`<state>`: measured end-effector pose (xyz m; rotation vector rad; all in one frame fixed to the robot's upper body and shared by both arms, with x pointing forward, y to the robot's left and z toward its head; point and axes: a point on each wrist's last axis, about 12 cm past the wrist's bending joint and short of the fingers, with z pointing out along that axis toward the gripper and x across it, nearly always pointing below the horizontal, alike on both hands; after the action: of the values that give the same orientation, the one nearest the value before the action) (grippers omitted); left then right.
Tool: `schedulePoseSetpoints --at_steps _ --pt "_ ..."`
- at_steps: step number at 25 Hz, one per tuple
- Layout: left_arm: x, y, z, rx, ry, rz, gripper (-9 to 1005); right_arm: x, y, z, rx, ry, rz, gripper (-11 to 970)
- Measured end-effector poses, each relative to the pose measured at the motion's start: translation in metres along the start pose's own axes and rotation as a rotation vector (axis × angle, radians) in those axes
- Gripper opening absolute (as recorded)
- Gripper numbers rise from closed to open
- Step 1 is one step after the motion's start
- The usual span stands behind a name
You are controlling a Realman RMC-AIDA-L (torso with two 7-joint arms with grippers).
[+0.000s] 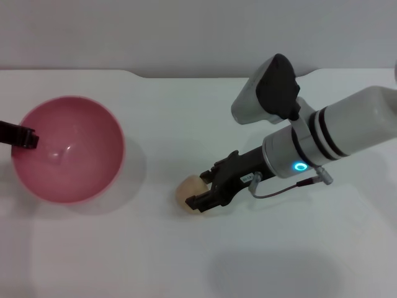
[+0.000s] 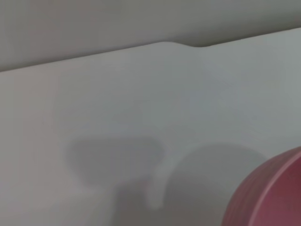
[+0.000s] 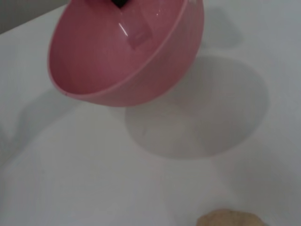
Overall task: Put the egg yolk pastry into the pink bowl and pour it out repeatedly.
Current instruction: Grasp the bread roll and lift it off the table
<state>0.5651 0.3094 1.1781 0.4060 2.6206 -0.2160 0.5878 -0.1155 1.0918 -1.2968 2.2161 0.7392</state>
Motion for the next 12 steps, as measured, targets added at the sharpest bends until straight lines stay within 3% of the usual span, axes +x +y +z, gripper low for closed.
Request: schedulePoseSetpoints --at_steps 12 --pt "-0.007 -0.014 0.006 0.013 0.020 0.058 -2 0.006 -0.004 0.008 0.049 0.003 0.028 625"
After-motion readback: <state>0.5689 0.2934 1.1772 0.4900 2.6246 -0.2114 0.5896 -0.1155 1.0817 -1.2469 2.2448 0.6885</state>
